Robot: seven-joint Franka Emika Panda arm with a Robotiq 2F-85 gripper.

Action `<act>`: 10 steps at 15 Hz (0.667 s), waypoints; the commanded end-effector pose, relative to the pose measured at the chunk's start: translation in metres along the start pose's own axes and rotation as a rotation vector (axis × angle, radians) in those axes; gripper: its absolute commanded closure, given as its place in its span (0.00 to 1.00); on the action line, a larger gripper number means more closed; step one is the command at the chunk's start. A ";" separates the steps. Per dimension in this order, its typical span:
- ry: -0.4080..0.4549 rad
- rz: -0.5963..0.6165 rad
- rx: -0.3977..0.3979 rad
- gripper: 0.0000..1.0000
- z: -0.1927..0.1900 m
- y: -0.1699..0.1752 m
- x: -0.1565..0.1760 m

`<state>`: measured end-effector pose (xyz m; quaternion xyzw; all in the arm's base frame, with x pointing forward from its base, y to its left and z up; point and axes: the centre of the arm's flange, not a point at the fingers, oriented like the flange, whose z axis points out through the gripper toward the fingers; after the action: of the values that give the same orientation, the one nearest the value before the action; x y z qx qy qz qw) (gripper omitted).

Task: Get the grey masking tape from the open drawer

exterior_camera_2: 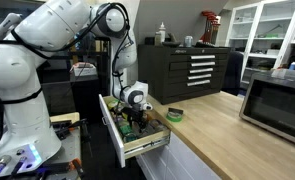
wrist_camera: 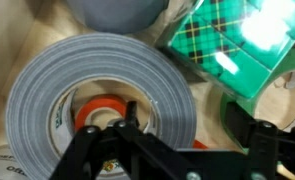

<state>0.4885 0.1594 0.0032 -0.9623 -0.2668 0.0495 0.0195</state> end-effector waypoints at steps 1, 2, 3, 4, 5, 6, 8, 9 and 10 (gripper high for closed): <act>0.032 0.020 -0.007 0.40 -0.001 -0.003 -0.003; 0.036 0.022 -0.009 0.47 -0.001 -0.003 -0.003; 0.040 0.022 -0.007 0.53 -0.002 -0.004 -0.003; 0.041 0.023 -0.010 0.61 -0.003 -0.005 -0.005; 0.039 0.024 -0.013 0.67 -0.004 -0.005 -0.005; 0.040 0.028 -0.015 0.73 -0.005 -0.003 -0.006; 0.043 0.035 -0.023 0.86 -0.006 -0.001 -0.008; 0.044 0.036 -0.023 0.88 -0.007 -0.001 -0.009; 0.043 0.035 -0.023 0.88 -0.008 -0.001 -0.009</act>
<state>0.4931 0.1533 0.0041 -0.9644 -0.2617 0.0346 0.0167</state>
